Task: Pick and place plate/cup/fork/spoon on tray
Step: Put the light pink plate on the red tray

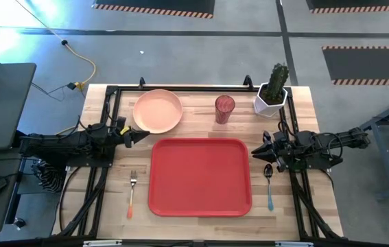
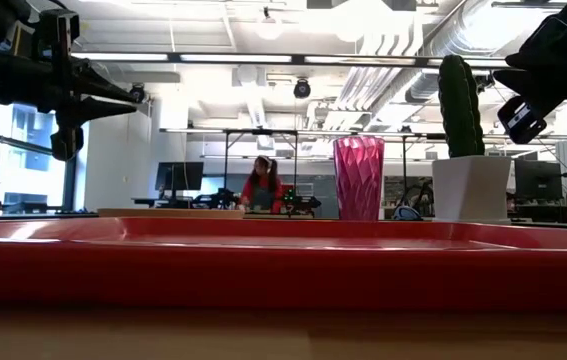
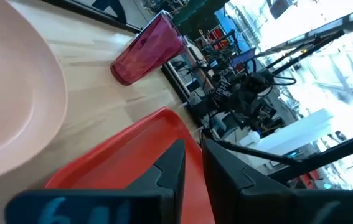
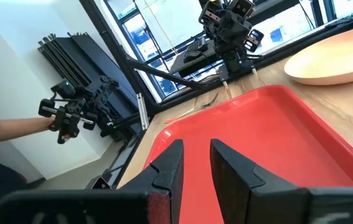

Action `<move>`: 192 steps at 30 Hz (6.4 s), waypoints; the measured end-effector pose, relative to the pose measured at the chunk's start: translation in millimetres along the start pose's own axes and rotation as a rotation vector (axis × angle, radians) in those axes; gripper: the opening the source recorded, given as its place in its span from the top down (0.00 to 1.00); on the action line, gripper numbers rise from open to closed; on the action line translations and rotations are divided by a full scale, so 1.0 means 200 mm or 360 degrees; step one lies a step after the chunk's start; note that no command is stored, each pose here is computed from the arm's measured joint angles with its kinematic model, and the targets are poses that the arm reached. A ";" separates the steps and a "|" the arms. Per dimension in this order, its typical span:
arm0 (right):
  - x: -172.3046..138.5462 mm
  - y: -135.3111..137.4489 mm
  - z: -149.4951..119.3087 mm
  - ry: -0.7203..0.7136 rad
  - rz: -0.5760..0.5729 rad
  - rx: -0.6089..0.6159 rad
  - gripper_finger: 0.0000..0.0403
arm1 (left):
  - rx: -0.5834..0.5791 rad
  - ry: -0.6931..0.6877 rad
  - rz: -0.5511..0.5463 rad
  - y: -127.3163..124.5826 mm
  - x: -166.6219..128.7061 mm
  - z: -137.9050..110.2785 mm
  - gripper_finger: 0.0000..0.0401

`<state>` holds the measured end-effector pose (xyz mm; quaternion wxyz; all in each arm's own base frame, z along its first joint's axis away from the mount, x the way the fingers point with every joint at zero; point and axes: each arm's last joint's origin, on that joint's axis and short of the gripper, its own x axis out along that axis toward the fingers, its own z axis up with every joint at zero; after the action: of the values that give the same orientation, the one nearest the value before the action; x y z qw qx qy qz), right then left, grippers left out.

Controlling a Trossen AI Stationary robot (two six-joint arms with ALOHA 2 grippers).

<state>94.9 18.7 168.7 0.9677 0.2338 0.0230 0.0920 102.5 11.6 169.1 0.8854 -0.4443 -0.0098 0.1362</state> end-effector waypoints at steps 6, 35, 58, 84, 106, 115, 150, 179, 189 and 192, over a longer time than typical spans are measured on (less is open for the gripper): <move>0.00 0.00 0.00 -0.0001 0.0000 0.0001 0.83 | 0.0062 -0.0011 0.0047 0.01 0.00 0.00 0.80; -0.05 0.04 0.19 -0.0816 -0.0147 0.0177 0.83 | 0.0977 -0.0229 0.0203 -0.53 0.05 0.41 0.75; -0.07 0.07 0.23 -0.0967 -0.0109 0.0072 0.83 | 0.1444 0.0730 0.0689 -0.39 0.50 0.42 0.75; -0.07 0.06 0.23 -0.0959 -0.0185 0.0013 0.83 | 0.0971 0.1186 0.1021 -0.05 0.78 0.23 0.75; -0.06 0.05 0.21 -0.0917 -0.0252 0.0011 0.83 | 0.1028 0.1333 0.1138 0.06 0.84 0.15 0.75; -0.06 0.05 0.21 -0.0919 -0.0252 0.0021 0.83 | 0.1036 0.1399 0.1194 0.11 0.86 0.11 0.76; -0.06 0.03 0.21 -0.0969 -0.0422 0.0101 0.83 | 0.1415 0.1169 0.0754 -0.25 0.72 0.16 1.00; -0.06 0.01 0.19 -0.0937 -0.0523 0.0139 0.83 | 0.2064 0.0944 -0.0087 -0.87 0.60 0.11 1.00; -0.05 0.00 0.17 -0.0872 -0.0545 0.0163 0.83 | 0.2213 0.1057 0.0017 -1.02 0.67 0.03 1.00; -0.04 0.00 0.16 -0.0842 -0.0544 0.0239 0.83 | 0.2260 0.1130 0.0031 -1.02 0.70 -0.04 1.00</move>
<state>89.4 2.0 196.5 0.9216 0.3131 -0.1835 -0.1379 286.4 -75.8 310.4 0.9060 0.2097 0.3663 -0.0322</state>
